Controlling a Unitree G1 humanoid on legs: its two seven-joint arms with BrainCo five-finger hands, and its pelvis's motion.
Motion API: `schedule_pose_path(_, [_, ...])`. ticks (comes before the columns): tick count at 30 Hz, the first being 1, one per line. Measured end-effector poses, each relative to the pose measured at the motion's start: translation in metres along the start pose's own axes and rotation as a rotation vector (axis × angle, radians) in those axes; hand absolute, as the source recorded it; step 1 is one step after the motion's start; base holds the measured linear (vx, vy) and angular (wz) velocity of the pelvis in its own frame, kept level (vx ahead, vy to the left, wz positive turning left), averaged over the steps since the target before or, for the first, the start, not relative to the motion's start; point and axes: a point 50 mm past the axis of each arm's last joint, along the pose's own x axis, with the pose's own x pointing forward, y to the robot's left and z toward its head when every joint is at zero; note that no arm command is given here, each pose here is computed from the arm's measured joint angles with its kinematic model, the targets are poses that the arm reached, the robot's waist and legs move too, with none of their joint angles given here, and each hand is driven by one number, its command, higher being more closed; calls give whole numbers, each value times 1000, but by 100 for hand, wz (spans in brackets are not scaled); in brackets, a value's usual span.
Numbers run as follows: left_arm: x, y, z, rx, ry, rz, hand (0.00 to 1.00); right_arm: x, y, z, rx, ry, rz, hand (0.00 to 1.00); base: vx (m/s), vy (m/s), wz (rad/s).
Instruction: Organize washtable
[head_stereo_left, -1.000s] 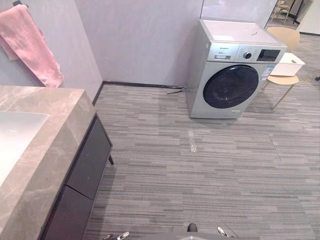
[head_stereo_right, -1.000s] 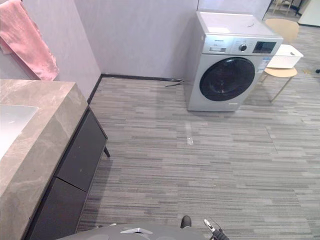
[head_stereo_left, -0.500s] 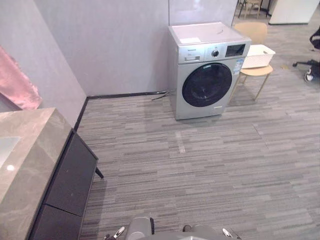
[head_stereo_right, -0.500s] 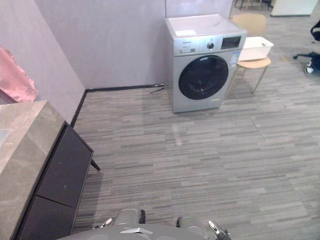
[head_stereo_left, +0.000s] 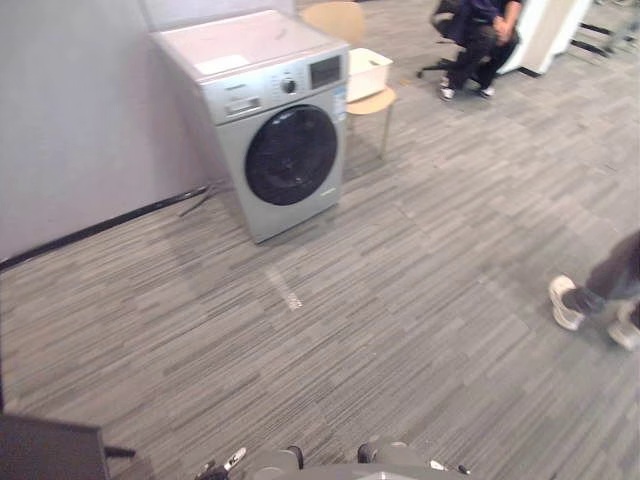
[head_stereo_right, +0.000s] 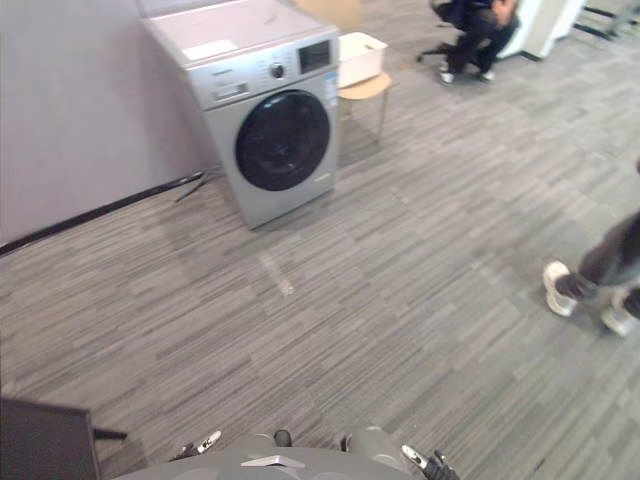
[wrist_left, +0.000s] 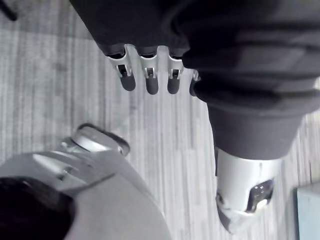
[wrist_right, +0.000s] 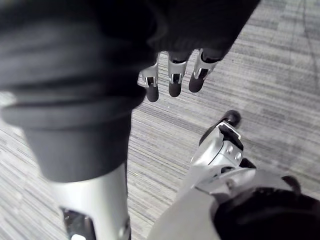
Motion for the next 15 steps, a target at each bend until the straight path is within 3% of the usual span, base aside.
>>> schedule_pose_path(6, [1,-2,7,-31,-35,-3,0,0,-6,6,-22,-18,-24,0,40,-83,-173])
schedule_pose_path(8, [2,-7,8,-45,-33,-21,0,-1,-23,4,13,-3,-84,0,-6,-206,-123])
schedule_pose_path(11, [1,-22,0,-65,11,-77,0,-17,-69,-18,221,51,-271,0,29,-146,-54])
schedule_pose_path(15, [0,-18,-8,-169,45,-54,0,-24,-81,-27,367,45,-336,0,57,-71,-22])
